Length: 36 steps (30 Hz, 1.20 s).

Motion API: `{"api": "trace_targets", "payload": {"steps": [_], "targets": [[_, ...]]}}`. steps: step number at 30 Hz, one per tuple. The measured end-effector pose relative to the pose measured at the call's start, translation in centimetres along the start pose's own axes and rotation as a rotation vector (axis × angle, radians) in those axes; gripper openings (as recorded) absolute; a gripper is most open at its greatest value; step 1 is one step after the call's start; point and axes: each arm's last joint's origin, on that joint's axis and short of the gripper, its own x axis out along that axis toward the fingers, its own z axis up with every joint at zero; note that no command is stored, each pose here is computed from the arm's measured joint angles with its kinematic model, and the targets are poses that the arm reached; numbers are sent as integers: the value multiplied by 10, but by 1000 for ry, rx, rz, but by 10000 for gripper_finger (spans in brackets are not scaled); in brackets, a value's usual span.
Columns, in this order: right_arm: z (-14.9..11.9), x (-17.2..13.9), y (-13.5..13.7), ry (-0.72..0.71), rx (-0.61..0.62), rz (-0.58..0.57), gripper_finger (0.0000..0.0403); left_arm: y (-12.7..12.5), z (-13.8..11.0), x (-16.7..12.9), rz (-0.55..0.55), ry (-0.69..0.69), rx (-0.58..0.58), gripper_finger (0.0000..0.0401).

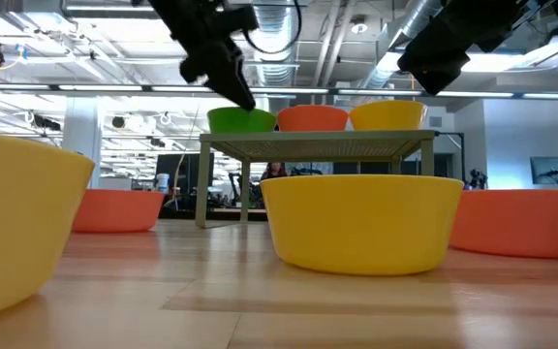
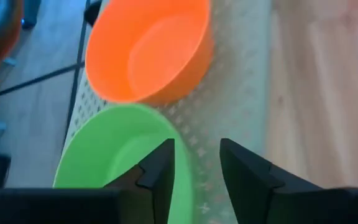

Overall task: Pick & Place Mini bowls
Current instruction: Stack the yellow bowl on top of the yellow bowl on the shelf

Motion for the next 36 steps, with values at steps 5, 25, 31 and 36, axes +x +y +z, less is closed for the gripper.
{"api": "trace_targets", "payload": {"steps": [5,25,31,36], "targets": [[0,0,0,0,-1,0,79,-18,14,-35,-38,-121,-60,133],[12,38,29,-246,53,138,79,-167,-18,-89,-479,-500,-217,112],[27,62,46,-235,27,156,79,-171,-27,-84,-419,-475,-215,112],[36,87,76,-181,-60,232,79,-170,-29,-81,-414,-468,-216,112]]}}
